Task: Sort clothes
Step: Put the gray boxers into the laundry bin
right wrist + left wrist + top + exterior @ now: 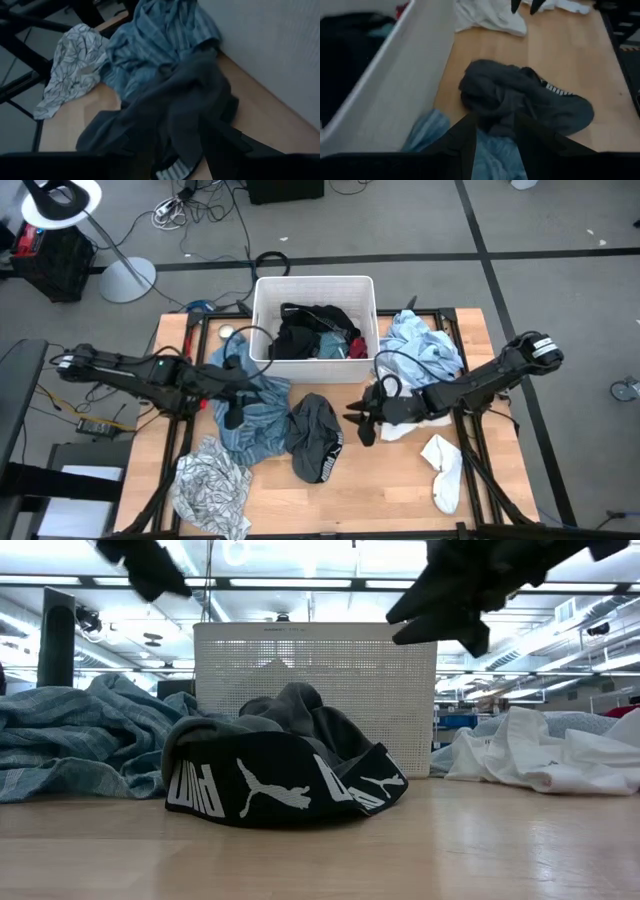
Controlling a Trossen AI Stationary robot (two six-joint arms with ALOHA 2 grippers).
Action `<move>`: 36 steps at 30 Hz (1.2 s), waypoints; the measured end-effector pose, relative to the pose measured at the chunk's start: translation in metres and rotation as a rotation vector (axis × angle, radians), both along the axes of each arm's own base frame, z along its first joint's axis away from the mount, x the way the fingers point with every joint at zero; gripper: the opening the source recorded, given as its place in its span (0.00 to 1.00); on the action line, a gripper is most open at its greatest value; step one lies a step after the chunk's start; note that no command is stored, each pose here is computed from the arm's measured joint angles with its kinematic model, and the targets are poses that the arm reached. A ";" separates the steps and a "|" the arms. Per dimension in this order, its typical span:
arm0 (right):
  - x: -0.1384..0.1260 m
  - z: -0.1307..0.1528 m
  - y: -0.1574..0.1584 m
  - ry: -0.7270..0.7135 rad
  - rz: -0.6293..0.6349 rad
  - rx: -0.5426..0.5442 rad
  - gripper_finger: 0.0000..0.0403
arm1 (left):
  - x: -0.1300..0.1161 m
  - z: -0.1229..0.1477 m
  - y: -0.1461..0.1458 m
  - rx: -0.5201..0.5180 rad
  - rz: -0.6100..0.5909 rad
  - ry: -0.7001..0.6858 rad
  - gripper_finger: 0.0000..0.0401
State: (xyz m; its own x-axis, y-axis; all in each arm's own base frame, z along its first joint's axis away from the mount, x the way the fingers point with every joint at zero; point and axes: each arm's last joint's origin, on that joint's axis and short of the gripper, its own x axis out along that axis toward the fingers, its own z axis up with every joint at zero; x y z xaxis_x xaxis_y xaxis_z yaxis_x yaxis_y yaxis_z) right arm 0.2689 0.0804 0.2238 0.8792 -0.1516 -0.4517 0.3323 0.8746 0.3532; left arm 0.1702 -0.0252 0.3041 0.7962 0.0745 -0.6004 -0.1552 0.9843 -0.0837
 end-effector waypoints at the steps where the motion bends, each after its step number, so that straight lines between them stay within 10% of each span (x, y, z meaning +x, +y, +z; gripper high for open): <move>1: 0.002 0.000 -0.002 -0.003 -0.001 -0.005 0.37 | -0.003 -0.006 0.001 -0.005 0.009 0.006 0.34; 16: 0.091 -0.024 0.004 0.370 0.094 -0.188 0.39 | -0.012 -0.035 0.002 -0.051 0.053 -0.013 0.34; 30: 0.138 -0.099 -0.022 0.361 0.137 -0.067 0.70 | -0.007 -0.028 0.001 -0.070 0.049 -0.096 0.34; 36: 0.139 -0.098 -0.018 0.344 0.154 -0.117 0.33 | -0.008 -0.030 0.002 -0.063 0.049 -0.073 0.34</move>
